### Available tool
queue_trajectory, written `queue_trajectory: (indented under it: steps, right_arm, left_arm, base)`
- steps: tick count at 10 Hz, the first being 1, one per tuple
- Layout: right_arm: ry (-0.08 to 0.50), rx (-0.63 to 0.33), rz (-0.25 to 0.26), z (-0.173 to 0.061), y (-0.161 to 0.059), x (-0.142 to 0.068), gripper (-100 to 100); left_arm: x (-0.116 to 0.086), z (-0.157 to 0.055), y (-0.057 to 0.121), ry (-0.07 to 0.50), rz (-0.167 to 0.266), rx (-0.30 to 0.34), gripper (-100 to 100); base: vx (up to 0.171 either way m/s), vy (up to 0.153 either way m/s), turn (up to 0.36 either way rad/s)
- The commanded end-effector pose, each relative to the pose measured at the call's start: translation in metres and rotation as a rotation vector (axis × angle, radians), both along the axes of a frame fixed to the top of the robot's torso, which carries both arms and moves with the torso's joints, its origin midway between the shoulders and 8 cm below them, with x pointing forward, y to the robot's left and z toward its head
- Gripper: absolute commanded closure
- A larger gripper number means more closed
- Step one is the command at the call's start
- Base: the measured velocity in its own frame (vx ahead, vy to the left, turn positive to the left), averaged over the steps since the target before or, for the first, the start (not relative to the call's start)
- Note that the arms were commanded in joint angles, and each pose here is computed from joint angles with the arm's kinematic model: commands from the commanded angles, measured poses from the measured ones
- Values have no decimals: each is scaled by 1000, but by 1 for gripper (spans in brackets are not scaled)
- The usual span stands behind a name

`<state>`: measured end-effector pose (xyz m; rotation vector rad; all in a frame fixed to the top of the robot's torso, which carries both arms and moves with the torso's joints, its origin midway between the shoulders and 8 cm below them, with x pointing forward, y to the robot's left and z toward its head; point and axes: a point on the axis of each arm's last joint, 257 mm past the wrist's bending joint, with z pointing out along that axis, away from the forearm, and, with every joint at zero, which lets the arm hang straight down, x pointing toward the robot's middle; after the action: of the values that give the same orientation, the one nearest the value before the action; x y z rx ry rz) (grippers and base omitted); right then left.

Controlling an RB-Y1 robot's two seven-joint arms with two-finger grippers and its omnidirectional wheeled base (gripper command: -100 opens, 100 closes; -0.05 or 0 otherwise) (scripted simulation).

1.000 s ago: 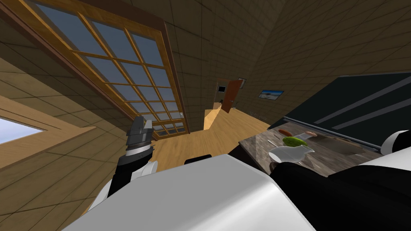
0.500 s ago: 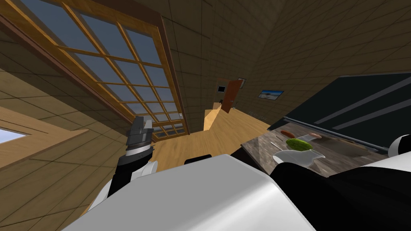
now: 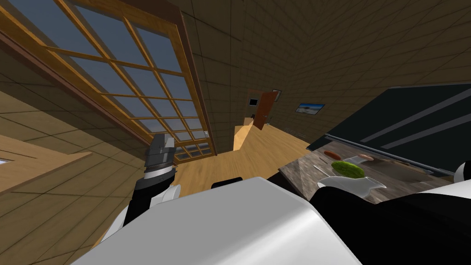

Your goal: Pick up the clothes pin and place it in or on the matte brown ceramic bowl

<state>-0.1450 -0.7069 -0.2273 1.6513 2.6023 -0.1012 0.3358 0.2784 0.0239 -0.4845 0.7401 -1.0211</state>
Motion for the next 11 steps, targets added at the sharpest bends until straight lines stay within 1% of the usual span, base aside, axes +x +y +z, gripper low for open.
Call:
queue_trajectory:
  steps: [1, 3, 5, 6, 7, 8, 11]
  right_arm:
    - [-13, 0, -47, 0, 1, -1, 100]
    - [-42, -4, -146, 0, 2, -5, 100]
    - [-63, -7, -217, 0, 3, -7, 100]
    - [-69, -9, -240, 0, 3, -8, 100]
    - [-64, -8, -223, 0, 3, -8, 100]
    - [-65, -8, -228, 0, 3, -8, -100]
    - [-65, -8, -227, 0, 3, -8, -100]
  left_arm:
    - [0, 0, 0, 0, 0, 0, 0]
    - [0, 0, 0, 0, 0, 0, 0]
    - [0, 0, 0, 0, 0, 0, 0]
    - [0, 0, 0, 0, 0, 0, 0]
    - [0, 0, 0, 0, 0, 0, 0]
    - [0, 0, 0, 0, 0, 0, 0]
    - [0, 0, 0, 0, 0, 0, 0]
  base:
    - [67, 14, -20]
    - [67, 7, -19]
    - [75, 5, -24]
    - [61, 4, -14]
    - [27, 2, -3]
    - [5, 1, 2]
    - [0, 0, 0]
